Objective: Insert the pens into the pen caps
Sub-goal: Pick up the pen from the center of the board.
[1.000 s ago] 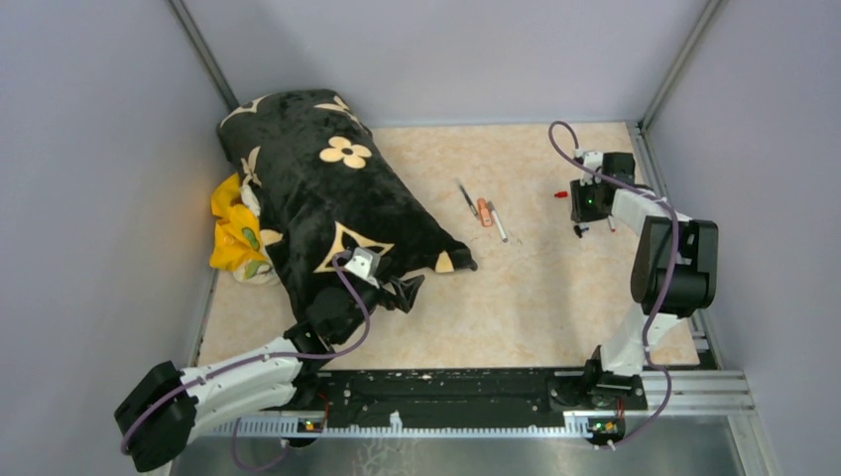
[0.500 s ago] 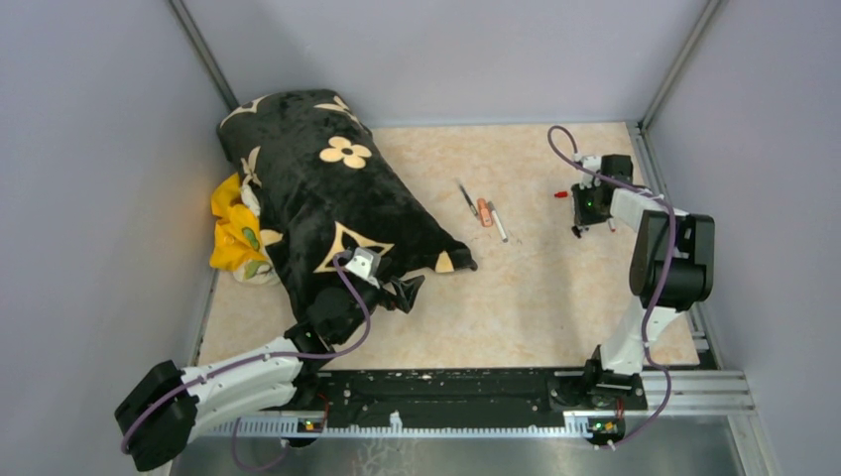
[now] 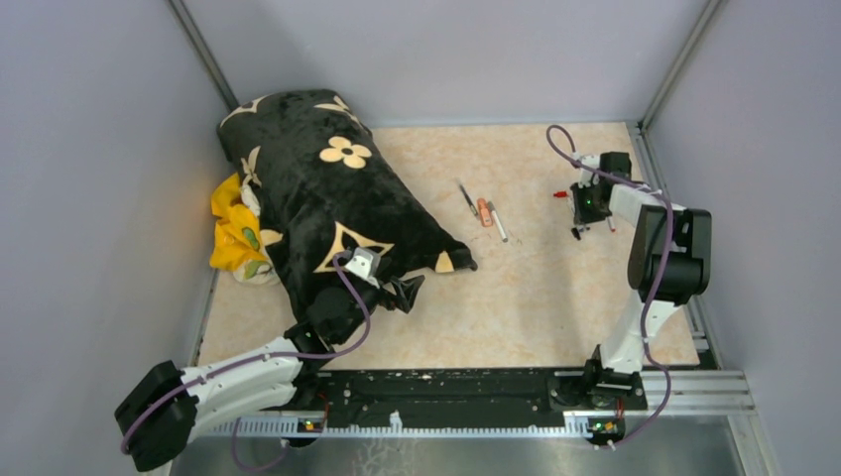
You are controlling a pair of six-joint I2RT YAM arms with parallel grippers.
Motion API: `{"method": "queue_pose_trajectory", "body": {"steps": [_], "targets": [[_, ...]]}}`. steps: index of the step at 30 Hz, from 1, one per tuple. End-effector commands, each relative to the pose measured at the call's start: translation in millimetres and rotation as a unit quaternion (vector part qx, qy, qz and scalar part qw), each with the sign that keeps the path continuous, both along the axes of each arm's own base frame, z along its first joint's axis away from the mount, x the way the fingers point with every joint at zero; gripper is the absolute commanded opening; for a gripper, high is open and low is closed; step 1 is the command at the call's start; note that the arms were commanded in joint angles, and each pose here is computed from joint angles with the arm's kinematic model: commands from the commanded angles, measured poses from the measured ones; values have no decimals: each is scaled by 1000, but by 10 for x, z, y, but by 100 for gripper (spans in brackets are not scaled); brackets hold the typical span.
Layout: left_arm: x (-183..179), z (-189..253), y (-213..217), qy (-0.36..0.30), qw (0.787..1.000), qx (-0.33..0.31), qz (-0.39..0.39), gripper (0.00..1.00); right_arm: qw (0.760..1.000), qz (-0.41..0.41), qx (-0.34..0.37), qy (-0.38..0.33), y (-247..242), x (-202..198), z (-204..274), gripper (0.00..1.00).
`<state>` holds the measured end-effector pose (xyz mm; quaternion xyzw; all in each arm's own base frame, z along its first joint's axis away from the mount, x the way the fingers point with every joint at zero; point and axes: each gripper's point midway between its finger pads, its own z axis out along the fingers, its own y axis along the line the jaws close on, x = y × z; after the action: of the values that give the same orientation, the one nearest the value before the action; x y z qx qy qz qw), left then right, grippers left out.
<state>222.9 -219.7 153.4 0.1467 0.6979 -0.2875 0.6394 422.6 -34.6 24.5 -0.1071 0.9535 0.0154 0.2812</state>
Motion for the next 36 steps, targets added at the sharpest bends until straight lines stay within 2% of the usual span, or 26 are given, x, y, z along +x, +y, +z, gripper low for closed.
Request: {"method": "queue_pose_trajectory", "body": {"steps": [1,6,9,13,16,23,28,33,36], "targets": [[22,82,19,-8,1000,-15,7,99,1000,0,-8,7,-73,35,-8,9],[-36,137,-22,-10,1000,-24,-13,99,1000,5,2,-12,-33,55,139,0],[-122,190,-87,-4,998,-50,-39,97,999,7,13,-37,-9,78,312,0],[-287,358,-217,-6,992,-88,-95,89,997,7,25,-78,1,100,583,0],[-382,536,-313,-14,985,-114,-132,87,994,11,41,-105,34,86,776,0],[-607,869,-602,-3,956,-185,-227,88,974,88,138,-153,464,-44,1196,0],[-558,996,-777,18,944,-223,-244,88,937,180,237,-183,917,-300,1576,0],[-355,1183,-914,15,938,-260,-227,88,877,262,350,-200,1329,-638,1945,0],[-182,1282,-1018,17,936,-284,-209,85,845,303,391,-202,1531,-829,2107,0]]}}
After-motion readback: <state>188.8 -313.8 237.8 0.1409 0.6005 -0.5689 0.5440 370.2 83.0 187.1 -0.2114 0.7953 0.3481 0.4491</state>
